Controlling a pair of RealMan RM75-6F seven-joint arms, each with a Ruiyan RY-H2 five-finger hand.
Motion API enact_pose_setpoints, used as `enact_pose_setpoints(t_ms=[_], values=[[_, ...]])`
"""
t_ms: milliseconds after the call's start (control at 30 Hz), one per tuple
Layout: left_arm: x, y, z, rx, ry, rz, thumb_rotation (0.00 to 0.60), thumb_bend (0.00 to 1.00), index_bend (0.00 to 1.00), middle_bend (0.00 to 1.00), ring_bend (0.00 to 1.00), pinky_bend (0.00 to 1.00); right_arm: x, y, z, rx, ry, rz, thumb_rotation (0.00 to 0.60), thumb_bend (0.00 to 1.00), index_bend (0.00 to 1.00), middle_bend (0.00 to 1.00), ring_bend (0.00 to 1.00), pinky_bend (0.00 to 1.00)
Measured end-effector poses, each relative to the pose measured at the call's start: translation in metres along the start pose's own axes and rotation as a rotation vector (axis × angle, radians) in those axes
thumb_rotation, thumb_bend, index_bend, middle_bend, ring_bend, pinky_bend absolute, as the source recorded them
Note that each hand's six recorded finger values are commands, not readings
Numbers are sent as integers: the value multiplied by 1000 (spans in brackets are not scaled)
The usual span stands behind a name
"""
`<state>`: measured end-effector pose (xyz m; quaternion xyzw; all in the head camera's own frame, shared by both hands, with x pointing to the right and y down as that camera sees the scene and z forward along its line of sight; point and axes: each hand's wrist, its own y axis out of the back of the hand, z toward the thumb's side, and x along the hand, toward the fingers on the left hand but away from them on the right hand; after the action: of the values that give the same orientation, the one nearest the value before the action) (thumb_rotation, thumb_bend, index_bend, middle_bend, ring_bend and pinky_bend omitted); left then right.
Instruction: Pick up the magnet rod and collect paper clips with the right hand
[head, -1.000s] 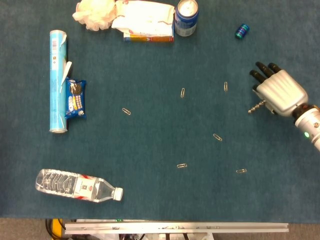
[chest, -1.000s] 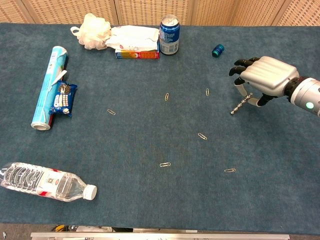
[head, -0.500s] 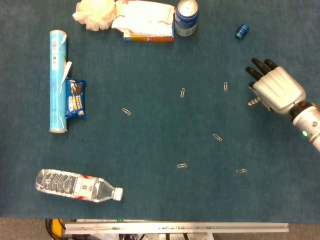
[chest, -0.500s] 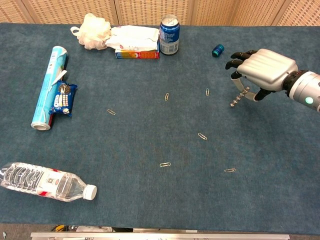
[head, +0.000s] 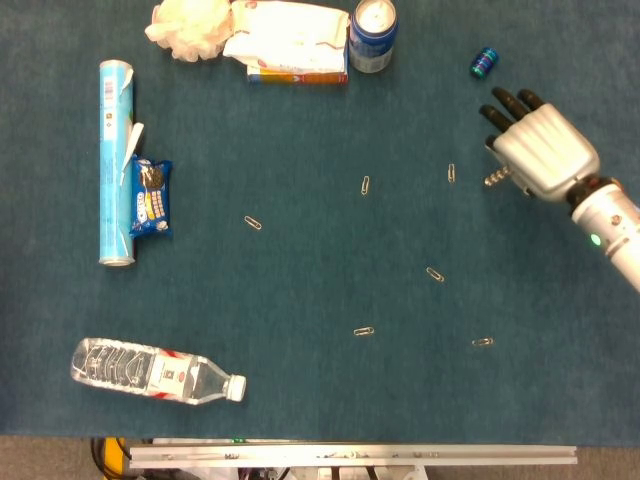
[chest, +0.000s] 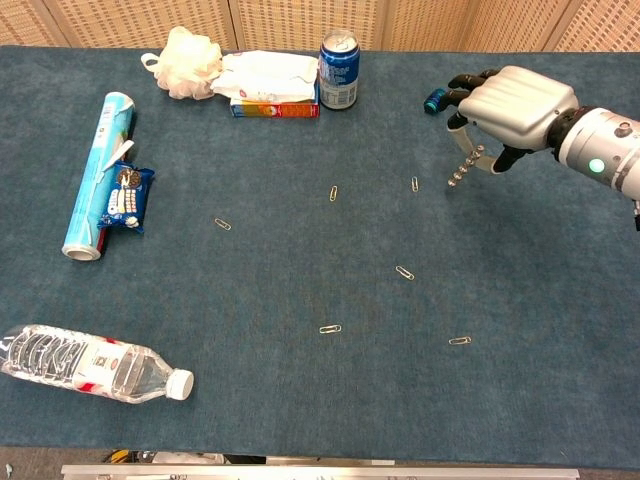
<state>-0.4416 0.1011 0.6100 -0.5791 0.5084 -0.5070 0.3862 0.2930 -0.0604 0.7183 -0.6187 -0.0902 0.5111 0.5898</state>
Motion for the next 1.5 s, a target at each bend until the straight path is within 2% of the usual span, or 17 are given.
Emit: enact_pose_setpoints(t_ms=[300,900,1233,1500], values=[[0,2,-4,-10,14,3,600,301,484,444,421,657,-23,7,4,17,0,8,600,271,572,188,75,190],[-2,5,-7,-18,23,9,600,302,485,444,421,657,-46,1,19,7,29,33,600,271,572,188,75,190],[-1,5,-9,-18,31,10,600,301,485,444,421,657,-45,2,25,6,47,26,600,271,572,188,75,190],[0,5,-11,-15,42,12,600,301,485,444,421,657,-32,11,34,1,84,-4,600,271,572,189,75,190]])
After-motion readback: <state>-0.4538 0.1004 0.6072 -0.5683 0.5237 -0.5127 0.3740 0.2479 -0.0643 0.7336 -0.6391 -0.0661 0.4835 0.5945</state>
